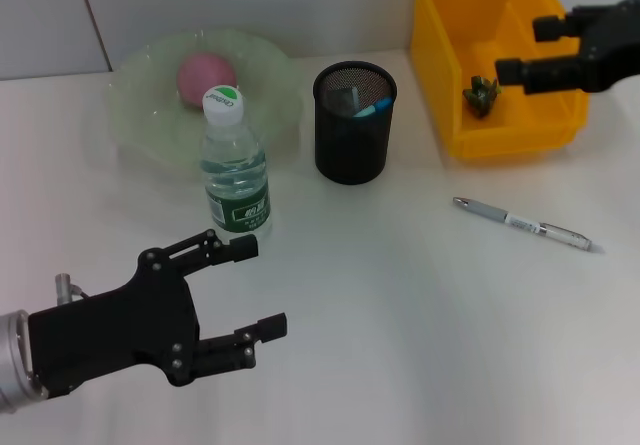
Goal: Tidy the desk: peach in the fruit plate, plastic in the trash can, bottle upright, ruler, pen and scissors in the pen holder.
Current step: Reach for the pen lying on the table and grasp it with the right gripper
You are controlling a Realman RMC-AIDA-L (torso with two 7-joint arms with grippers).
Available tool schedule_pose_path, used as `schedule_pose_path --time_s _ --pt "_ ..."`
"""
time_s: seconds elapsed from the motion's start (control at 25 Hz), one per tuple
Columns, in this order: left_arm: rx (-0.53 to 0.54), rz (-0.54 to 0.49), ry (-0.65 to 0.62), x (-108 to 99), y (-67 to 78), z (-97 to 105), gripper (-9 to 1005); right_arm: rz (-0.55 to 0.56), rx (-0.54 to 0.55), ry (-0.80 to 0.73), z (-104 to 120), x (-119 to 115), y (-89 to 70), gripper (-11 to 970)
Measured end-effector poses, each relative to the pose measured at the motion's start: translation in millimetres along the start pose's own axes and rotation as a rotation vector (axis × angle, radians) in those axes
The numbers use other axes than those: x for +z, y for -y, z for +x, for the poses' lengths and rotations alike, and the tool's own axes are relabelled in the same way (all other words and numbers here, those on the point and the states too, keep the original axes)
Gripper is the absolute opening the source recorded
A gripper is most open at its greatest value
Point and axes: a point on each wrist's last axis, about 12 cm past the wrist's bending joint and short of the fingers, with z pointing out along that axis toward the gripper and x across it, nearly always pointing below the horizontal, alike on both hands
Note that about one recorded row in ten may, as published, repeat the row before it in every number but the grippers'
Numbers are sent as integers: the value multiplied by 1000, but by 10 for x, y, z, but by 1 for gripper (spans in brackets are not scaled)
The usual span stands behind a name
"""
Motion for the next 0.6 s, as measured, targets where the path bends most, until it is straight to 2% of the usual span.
schedule_pose_path --time_s 0.24,0.6 --pt "0 13 -2 22 11 1 758 37 21 -125 15 -70 7 824" --pt "-5 22 -1 45 19 6 758 57 20 -197 -72 -198 9 823"
